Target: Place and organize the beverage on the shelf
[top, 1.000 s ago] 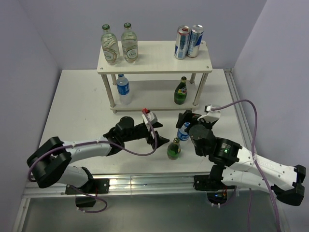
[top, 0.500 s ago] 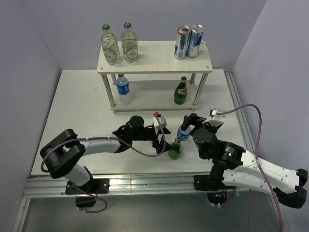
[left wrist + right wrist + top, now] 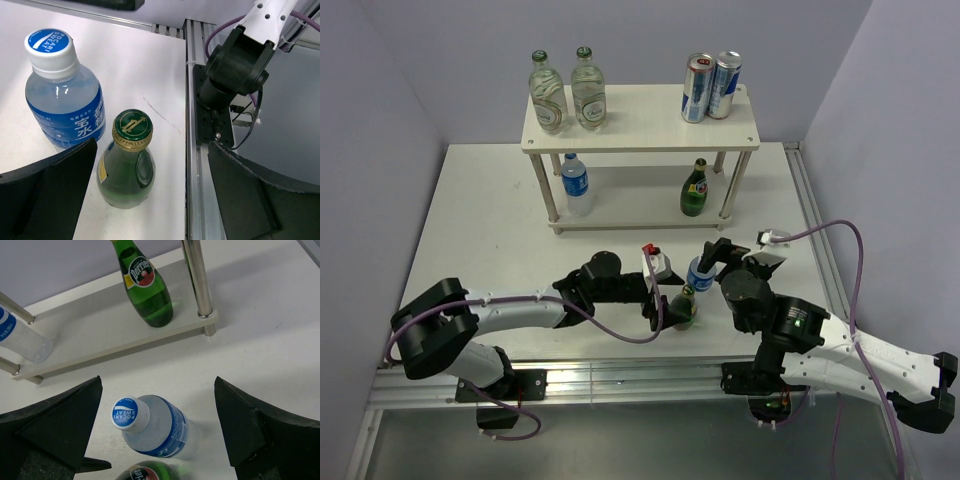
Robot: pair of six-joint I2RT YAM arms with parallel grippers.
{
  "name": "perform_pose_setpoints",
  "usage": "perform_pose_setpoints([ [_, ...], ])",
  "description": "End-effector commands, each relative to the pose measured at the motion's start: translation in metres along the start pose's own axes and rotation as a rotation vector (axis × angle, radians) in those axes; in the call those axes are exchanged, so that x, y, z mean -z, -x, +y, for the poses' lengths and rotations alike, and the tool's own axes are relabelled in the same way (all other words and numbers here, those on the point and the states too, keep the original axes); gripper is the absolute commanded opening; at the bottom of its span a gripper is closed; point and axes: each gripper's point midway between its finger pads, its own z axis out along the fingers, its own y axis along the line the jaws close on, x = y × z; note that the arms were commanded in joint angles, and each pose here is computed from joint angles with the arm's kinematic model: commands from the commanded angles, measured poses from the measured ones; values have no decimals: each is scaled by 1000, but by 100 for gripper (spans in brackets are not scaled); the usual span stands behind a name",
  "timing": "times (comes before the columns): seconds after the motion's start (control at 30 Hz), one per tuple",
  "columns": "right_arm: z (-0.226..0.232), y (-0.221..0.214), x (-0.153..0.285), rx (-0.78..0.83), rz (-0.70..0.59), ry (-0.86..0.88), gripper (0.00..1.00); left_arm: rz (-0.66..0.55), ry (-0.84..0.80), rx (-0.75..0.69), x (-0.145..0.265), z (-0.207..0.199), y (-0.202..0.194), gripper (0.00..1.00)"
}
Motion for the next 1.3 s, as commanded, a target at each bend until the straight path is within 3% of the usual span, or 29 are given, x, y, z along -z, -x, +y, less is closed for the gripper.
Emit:
perform_pose_setpoints([
  [0.0,-3,7,0,-36,-37,-20,100,-56,33,-37,-8,5,16,99],
  [0.33,-11,5,0,-19,-52,-32,100,-79,70,-42,-25,16,19,99],
  [0.6,-14,5,0,-18,-59,-36,100,-107,108,-55,-32,22,27,88],
  [0.7,-14,7,0,-23,-62,-33,100,-103,98,-57,-34,19,27,77],
  [0.83,-15,6,0,-26,-65,-35,100,-84,96,-53,-38,20,24,53],
  [1.0,-18,7,1,-35,-69,-37,100,-76,100,-45,-40,20,20,33],
  [1.03,-18,7,1,-37,-69,-37,100,-70,102,-45,-40,20,19,15],
  [1.1,-20,7,1,-41,-72,-39,100,-75,115,-45,-38,21,21,0],
  [1.27,-20,6,2,-40,-72,-41,100,-79,152,-54,-32,23,32,0],
])
